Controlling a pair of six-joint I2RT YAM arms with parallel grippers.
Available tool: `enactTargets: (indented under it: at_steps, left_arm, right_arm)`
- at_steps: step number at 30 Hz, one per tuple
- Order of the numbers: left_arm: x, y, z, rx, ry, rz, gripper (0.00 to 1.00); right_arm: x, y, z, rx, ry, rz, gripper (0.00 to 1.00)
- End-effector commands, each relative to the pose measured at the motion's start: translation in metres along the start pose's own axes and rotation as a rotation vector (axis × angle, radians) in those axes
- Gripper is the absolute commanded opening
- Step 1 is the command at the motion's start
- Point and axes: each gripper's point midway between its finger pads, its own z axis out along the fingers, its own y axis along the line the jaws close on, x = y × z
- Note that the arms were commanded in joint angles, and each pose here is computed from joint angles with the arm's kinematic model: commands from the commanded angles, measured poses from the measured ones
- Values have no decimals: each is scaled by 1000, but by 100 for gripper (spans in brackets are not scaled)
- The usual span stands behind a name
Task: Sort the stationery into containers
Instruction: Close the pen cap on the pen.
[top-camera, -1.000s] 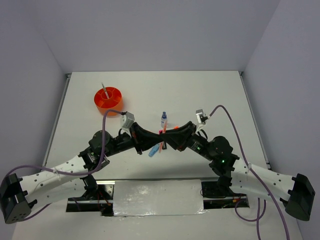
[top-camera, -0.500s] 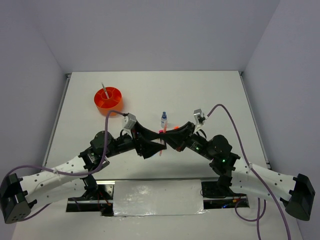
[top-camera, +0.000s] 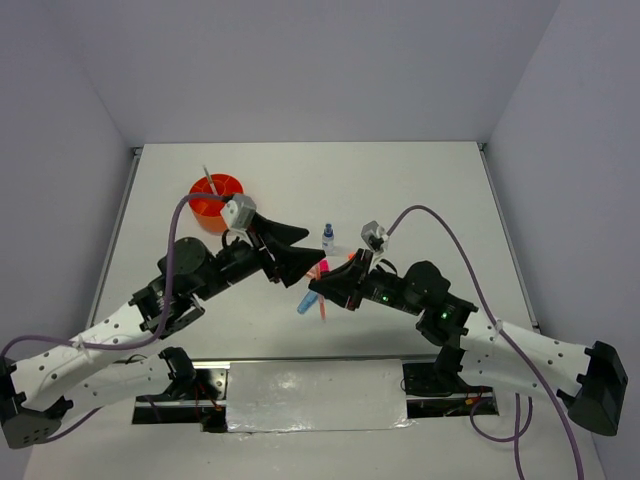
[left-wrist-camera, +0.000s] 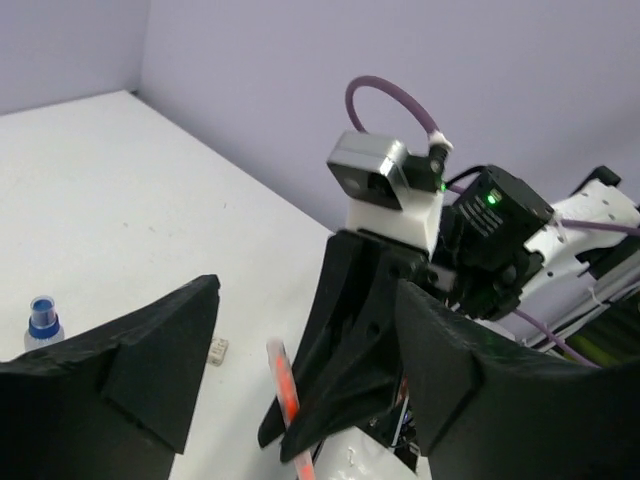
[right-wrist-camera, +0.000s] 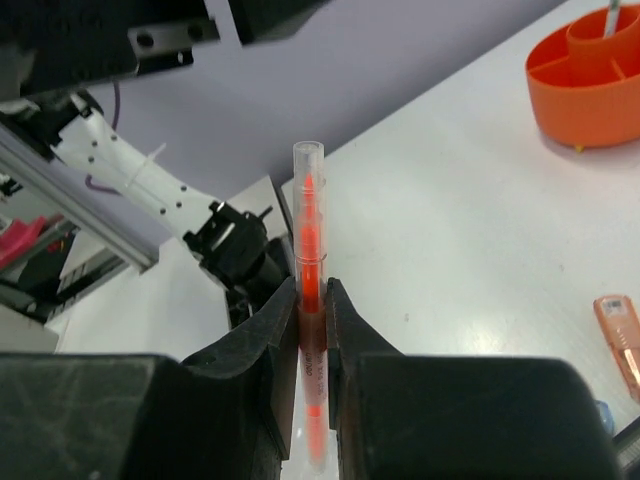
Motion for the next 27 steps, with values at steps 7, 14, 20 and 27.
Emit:
enactTargets:
  at_steps: [7, 14, 20, 27]
  left_arm:
    - [12, 13, 16, -66, 74, -4, 73]
    - [22, 9, 13, -30, 89, -24, 64]
    - [28, 5, 16, -1, 110, -36, 46]
    - [32, 5, 17, 3, 119, -40, 15]
  right_arm:
    - [-16, 19, 0, -44, 8, -51, 0]
    - [-26, 16, 1, -13, -19, -59, 0]
    - [-27, 17, 3, -14, -24, -54, 0]
    - [-29, 14, 6, -1, -22, -54, 0]
